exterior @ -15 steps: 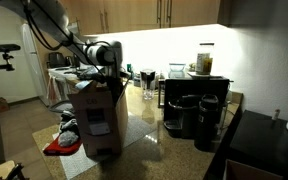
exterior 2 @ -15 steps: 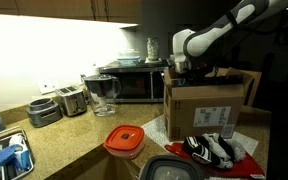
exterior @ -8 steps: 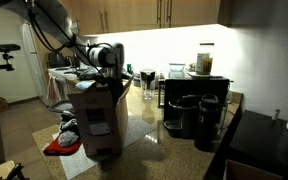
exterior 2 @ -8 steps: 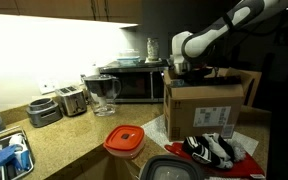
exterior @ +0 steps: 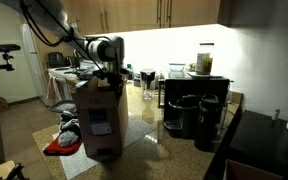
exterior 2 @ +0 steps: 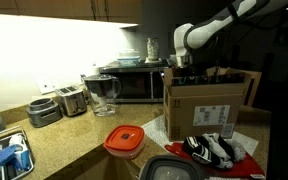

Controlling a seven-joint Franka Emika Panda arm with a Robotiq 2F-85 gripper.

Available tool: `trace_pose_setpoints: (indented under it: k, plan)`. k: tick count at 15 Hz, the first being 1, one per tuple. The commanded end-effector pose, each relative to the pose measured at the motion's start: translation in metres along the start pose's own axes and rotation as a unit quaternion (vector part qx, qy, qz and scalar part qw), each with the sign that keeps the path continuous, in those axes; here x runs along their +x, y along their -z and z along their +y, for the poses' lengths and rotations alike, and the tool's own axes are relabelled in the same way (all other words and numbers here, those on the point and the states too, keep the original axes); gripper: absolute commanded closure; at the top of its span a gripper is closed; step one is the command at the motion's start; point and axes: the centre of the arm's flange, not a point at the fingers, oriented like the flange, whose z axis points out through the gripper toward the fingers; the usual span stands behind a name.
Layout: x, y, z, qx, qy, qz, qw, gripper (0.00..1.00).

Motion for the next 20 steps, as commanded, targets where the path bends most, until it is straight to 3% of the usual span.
trace_pose_setpoints:
  k: [1,11,12,14,20]
  plan:
    - [-0.024,0.036,0.015,0.004,-0.022,0.008,0.9997,1.0]
    - [-0.043,0.083,0.02,0.024,-0.054,0.015,0.9981,1.0]
    - [-0.043,0.082,0.018,0.025,-0.074,0.01,0.9969,0.74]
    - [-0.042,0.074,0.014,0.024,-0.116,0.002,0.993,0.68]
    - [-0.03,0.039,0.013,0.02,-0.243,-0.006,0.9699,0.29]
